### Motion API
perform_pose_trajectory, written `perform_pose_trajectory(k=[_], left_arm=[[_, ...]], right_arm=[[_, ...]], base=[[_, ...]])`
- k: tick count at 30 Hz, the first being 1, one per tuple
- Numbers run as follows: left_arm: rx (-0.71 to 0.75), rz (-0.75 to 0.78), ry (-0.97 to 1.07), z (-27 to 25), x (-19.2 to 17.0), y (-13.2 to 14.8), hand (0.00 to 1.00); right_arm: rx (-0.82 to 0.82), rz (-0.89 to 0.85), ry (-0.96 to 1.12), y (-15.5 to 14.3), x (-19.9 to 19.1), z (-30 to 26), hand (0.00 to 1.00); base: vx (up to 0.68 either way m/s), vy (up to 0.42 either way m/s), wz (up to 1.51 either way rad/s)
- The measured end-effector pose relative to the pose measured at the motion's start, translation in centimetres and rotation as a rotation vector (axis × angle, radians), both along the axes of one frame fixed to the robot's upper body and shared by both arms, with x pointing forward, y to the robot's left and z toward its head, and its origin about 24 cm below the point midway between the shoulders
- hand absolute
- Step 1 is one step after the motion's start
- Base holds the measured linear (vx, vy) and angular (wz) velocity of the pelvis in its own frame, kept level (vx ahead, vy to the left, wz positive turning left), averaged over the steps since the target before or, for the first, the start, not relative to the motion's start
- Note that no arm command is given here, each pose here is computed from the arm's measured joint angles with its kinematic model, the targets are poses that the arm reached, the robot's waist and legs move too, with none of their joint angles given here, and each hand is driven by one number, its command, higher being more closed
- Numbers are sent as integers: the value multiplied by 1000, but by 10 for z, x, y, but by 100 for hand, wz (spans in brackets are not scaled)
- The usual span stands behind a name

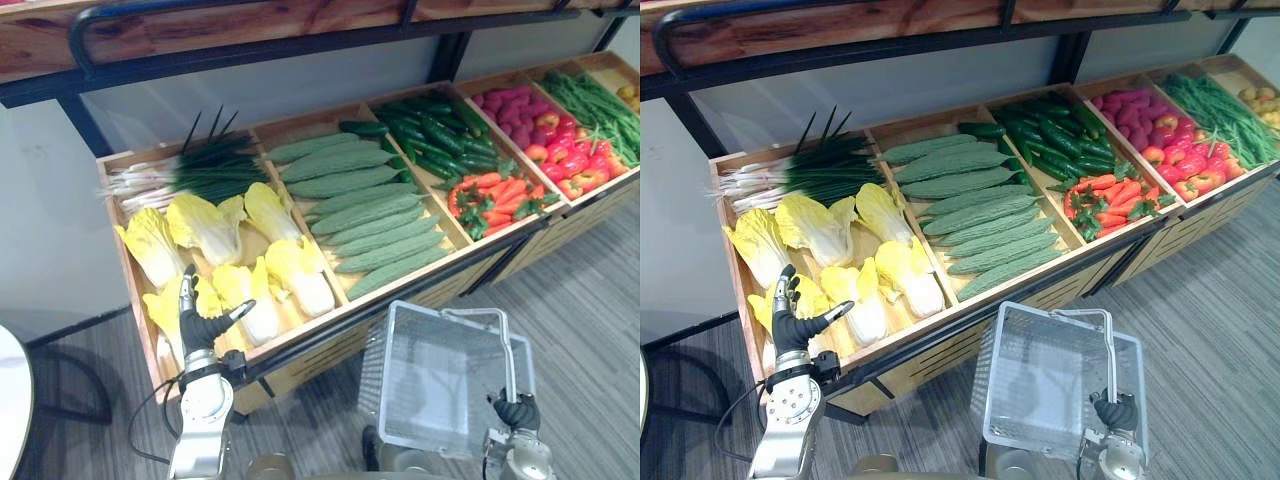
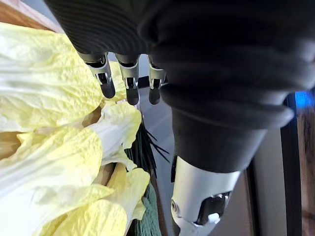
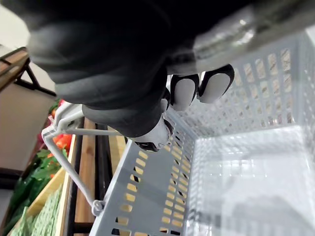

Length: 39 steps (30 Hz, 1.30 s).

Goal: Pick vegetable in the basket

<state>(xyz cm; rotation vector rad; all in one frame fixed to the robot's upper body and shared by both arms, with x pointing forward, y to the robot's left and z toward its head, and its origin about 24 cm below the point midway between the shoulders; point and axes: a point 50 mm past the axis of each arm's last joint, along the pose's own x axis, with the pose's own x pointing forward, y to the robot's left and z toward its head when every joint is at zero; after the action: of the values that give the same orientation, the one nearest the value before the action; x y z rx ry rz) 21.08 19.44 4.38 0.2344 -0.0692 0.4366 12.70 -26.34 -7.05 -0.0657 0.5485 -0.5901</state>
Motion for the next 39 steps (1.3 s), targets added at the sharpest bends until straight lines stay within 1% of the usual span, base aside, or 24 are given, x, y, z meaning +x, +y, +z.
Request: perform_pose_trajectory(k=[3,11,16,22,23,27,32,35,39], left_arm=[[67,-4,60,-8,16,-3,0],[217,49,188,-24,35,0,0],[258,42,287,-41,42,3,0],[378,45,312,-35,74,19,0],[405,44,302,-30,80,20,100],[466,53,281,-20,95,20,100],[519,91,242,2,111,36,100],[528,96,230,8,115,40,100],[495,87,169,16,111,36,100]], right_arm=[[1,-6,17,-1,-6,-2,100],[1,-5,32,0,-11,-4,100],[7,30,15,6,-3,-3,100],[-1,46,-50,6,11,8,100],[-5,47,-68,5,13,11,100],[-23,86,-103,1,21,21,100],[-41,106,-166,2,28,33,100],[-48,105,-177,0,29,35,100],[-54,105,-185,-1,31,37,100]], base=[[-30,-8,1],[-11,-13,-1],[-61,-44,-7],[-107,-25,-7],[-45,-13,-8],[-30,2,-6],[-11,-5,-2],[0,0,0],[24,27,1]])
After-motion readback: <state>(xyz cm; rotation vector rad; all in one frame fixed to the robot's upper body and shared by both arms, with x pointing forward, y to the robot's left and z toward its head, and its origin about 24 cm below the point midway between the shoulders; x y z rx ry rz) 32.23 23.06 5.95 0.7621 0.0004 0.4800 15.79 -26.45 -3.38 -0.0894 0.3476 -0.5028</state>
